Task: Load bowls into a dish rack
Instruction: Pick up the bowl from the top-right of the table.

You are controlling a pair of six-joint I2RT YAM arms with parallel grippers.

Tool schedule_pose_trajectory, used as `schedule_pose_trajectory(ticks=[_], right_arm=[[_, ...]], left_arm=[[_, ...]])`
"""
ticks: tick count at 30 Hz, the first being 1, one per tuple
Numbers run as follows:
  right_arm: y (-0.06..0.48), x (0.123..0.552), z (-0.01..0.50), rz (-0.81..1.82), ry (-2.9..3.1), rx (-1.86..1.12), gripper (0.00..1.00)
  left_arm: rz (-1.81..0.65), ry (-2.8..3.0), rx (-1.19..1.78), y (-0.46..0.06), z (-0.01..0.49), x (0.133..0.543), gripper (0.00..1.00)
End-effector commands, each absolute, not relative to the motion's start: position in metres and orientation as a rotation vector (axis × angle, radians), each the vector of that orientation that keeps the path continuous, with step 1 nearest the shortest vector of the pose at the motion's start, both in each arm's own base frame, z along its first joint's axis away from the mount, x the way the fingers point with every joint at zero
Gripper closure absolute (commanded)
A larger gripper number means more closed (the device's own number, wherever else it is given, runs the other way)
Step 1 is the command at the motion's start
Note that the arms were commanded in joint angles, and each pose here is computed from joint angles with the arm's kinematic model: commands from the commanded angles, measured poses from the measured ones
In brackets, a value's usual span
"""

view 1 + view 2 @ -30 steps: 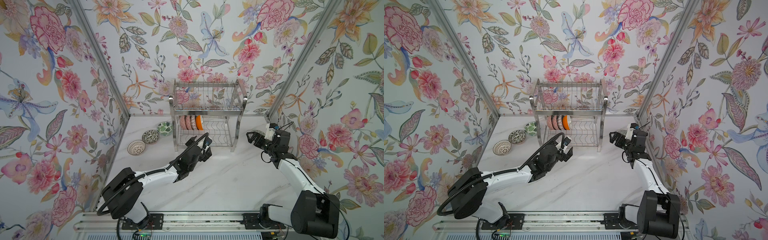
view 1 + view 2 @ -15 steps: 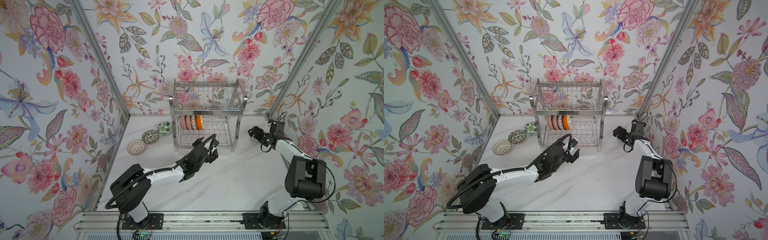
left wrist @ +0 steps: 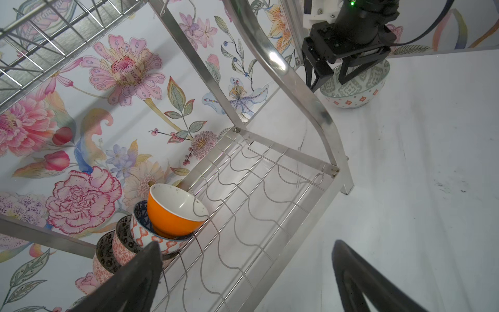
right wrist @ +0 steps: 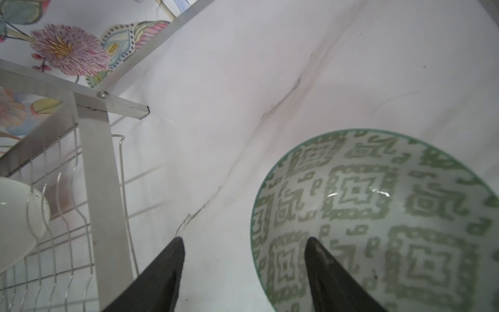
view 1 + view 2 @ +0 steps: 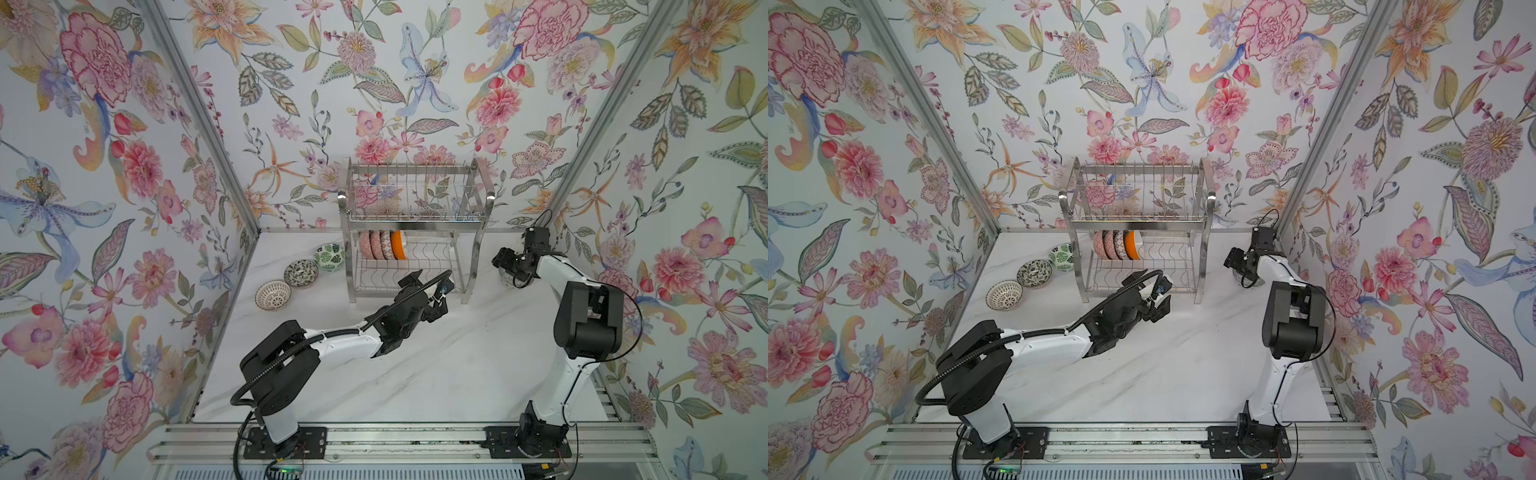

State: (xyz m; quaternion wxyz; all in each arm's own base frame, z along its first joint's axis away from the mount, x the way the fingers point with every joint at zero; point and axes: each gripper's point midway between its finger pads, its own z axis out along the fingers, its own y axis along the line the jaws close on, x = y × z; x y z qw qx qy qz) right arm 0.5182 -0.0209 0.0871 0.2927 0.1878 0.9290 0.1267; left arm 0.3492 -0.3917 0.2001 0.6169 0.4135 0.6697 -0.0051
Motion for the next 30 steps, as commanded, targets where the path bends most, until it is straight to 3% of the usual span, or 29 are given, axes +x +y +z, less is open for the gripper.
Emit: schedule_pose_trajectory(ticks=[1,15,30], right_arm=[[-0.026,0.517,0.077,0.253,2.539,0.484,0.32],[-0.037,0.528,0.057,0.103,2.617,0.436,0.58],[-0.044,0.530,0.032,0.012,2.704,0.401,0.68]], left_arm=[[0.011,1.483,0.986,-0.407,0.210,0.351,0.01],[0.046,1.477,1.001,-0.412,0.205,0.357,0.01],[0.069,1.481,1.005,-0.411,0.202,0.359,0.01]])
